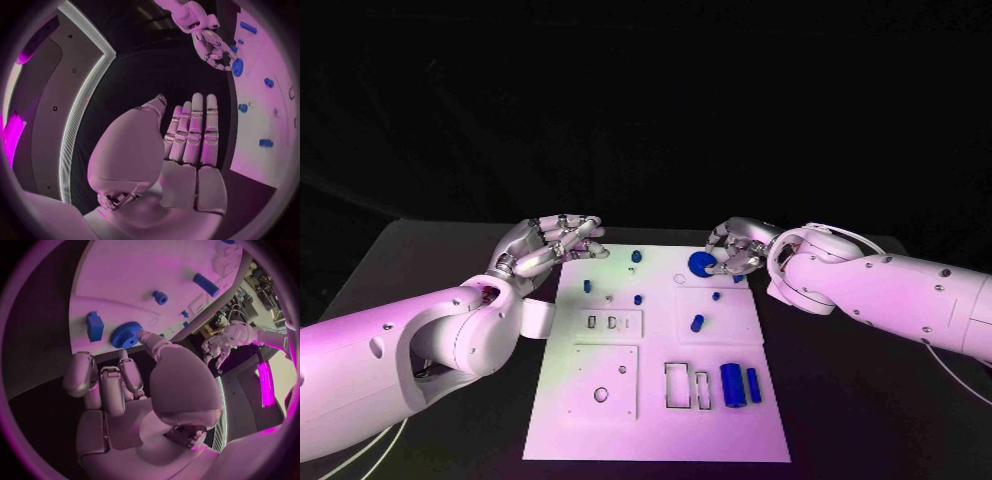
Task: Assemble the parts on the task board
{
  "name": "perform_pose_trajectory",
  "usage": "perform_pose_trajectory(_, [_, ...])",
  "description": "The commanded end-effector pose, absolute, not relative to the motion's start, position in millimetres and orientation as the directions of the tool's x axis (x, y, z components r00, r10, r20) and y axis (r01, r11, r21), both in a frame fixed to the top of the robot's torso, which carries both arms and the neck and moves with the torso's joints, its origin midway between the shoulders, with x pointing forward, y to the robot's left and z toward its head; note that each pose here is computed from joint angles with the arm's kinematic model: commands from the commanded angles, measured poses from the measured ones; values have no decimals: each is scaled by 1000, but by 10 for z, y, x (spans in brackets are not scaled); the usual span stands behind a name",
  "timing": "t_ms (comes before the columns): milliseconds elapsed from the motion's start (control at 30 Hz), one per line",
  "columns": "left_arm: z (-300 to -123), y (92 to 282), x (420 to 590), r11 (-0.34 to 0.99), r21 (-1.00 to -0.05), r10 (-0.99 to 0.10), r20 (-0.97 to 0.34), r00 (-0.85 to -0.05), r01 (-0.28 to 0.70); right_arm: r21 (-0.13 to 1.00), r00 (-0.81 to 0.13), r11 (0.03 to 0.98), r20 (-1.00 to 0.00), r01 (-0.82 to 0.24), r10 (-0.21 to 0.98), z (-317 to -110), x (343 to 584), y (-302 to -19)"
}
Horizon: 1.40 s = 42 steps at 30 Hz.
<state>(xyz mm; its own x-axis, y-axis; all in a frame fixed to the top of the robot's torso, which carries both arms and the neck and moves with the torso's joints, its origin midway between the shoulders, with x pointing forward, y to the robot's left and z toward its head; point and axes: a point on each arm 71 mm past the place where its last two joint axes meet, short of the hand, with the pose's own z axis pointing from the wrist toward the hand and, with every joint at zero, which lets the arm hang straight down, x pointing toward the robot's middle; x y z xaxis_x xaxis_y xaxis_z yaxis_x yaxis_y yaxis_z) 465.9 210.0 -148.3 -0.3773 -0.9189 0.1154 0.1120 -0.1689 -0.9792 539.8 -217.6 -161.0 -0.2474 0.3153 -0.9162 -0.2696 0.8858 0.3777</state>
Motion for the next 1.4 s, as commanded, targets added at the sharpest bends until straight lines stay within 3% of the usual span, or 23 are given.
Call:
perform_pose_trajectory(33, [-1472,2073,4656,-183,-977,-909,126,-396,109,350,-243,895,-927,-276,288,-1628,5413,-2147])
perform_pose_trajectory(433, [-1474,2079,4658,-182,-977,-911,125,-394,109,332,-227,898,-935,-290,273,-1642,5449,-2052])
perform_pose_trajectory(867, [-1474,2090,4660,-180,-978,-912,124,-391,110,211,-192,922,-969,-325,154,-1698,5438,-2031])
perform_pose_trajectory(1400, [-1476,2076,4664,-180,-978,-911,125,-392,108,196,-179,925,-973,-326,143,-1712,5433,-2051])
